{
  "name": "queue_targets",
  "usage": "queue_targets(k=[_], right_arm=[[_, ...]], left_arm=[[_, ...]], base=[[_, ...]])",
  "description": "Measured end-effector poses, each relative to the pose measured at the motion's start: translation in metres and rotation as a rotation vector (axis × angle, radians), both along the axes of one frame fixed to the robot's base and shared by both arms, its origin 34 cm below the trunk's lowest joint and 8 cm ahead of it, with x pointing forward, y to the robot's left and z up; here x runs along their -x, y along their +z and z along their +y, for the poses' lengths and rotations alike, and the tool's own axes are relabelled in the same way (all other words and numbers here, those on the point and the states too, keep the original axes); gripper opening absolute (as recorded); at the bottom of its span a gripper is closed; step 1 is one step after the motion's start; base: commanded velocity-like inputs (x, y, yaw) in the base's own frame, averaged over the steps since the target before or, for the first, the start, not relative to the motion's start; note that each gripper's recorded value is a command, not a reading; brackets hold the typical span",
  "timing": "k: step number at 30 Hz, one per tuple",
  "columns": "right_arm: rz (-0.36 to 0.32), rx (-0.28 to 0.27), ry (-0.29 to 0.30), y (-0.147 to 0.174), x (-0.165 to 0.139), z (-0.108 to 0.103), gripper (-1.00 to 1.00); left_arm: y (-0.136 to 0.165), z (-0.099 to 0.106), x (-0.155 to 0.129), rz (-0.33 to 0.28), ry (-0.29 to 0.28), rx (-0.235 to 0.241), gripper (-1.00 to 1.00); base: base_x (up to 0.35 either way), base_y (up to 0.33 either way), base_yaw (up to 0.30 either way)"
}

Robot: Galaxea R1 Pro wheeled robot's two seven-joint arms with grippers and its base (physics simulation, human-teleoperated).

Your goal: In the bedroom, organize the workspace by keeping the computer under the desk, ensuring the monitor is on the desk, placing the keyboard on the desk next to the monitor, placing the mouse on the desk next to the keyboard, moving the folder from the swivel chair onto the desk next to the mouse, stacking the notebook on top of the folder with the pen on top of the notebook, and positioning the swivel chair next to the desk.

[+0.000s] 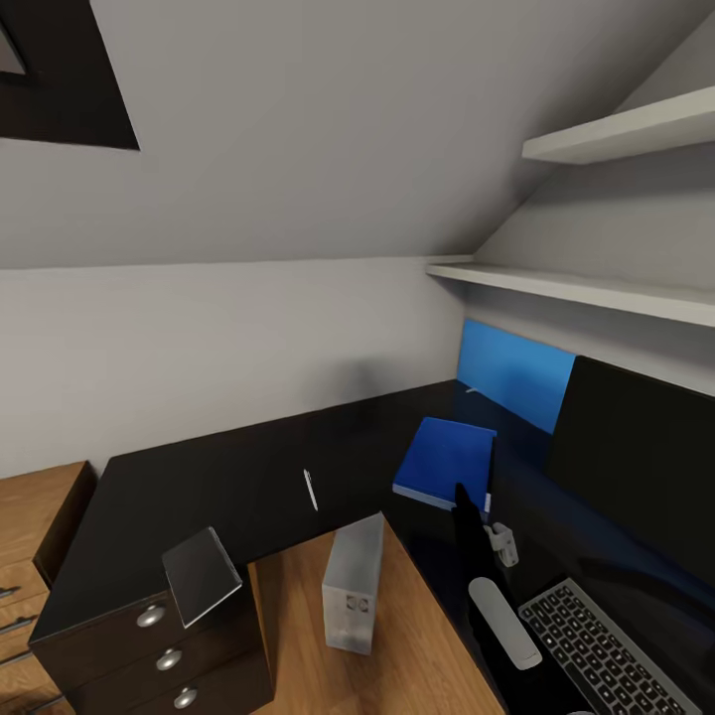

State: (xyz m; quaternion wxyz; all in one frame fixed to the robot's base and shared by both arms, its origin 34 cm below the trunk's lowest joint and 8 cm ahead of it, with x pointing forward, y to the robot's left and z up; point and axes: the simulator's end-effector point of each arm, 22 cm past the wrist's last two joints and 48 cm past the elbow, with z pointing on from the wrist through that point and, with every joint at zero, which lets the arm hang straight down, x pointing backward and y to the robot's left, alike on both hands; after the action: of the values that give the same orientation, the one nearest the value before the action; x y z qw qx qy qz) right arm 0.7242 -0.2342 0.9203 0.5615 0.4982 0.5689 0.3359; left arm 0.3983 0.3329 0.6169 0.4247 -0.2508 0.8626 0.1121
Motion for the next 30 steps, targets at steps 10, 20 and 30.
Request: queue_targets(k=[10,20,30], right_arm=[[0.0,0.001,0.0,-0.014,-0.001,-0.001,-1.0],[0.001,0.002,-0.001,-0.029,-0.002,-0.003,-1.0],[-0.001,0.002,-0.001,-0.043,-0.002,-0.003,-1.0]], left_arm=[[-0.014,0.002,-0.001,0.002,-0.001,0.0,1.0],[-0.013,-0.04,-0.07,0.075,-0.105,0.16,1.0],[0.048,-0.087,-0.133,0.194,-0.297,0.278,1.0]], base=[[0.0,0.0,0.0],[0.0,0.0,0.0],[0.0,0.0,0.0]])
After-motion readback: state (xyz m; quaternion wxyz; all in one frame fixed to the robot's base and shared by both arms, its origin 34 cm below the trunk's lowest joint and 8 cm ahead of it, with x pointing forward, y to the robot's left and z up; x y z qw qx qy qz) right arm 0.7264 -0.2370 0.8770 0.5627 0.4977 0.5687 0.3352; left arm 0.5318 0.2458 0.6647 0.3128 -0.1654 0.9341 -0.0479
